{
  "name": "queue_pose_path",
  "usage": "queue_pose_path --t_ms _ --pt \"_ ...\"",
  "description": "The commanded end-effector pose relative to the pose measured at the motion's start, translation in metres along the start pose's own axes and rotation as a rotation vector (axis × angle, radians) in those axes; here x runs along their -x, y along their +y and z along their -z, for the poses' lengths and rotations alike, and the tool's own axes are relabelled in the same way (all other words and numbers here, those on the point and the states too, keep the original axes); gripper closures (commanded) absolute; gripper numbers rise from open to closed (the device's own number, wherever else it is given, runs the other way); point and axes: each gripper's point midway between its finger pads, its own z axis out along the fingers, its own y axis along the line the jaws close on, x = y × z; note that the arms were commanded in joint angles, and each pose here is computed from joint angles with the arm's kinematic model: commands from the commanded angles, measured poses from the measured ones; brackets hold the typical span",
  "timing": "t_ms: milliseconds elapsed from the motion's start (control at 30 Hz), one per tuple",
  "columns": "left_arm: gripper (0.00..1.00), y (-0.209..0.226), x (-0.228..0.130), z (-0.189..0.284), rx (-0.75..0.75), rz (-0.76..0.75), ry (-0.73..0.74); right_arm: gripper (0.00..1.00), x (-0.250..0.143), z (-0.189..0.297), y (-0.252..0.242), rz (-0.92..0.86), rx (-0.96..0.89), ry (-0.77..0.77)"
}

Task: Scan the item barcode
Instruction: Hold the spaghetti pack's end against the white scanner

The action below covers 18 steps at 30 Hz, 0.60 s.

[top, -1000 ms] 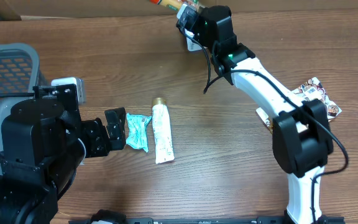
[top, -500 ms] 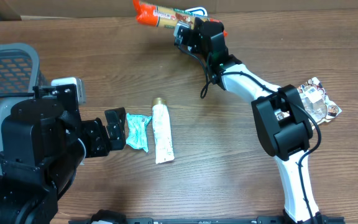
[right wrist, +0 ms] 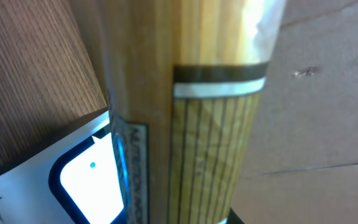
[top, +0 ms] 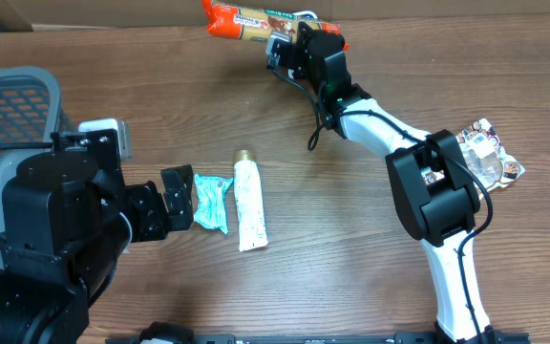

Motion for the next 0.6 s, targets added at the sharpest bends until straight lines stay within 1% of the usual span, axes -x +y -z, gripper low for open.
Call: queue_pose_path --t_ms 0,133,267,367,467,567 --pt "0.00 0.002 0.004 0.003 0.012 0.018 -0.015 0.96 0.026 0.011 -0.056 -0.048 -0.111 -0.061" --pt "0.01 0.002 0.004 0.003 0.012 0.018 -0.015 0.96 0.029 0.017 -0.070 -0.087 -0.135 -0.061" --pt "0.00 0.002 0.004 0.003 0.012 0.018 -0.016 0.96 0.039 0.040 -0.105 -0.242 -0.144 -0.062" --pt "0.00 0.002 0.004 0.003 0.012 0.018 -0.015 0.96 0.047 0.076 -0.138 -0.443 -0.099 -0.048" --pt "0.00 0.002 0.004 0.003 0.012 0.018 -0.015 0.96 0.053 0.126 -0.171 -0.709 -0.046 -0.030" --pt "0.01 0.002 0.004 0.003 0.012 0.018 -0.015 0.96 0.044 0.180 -0.193 -1.044 0.048 0.008"
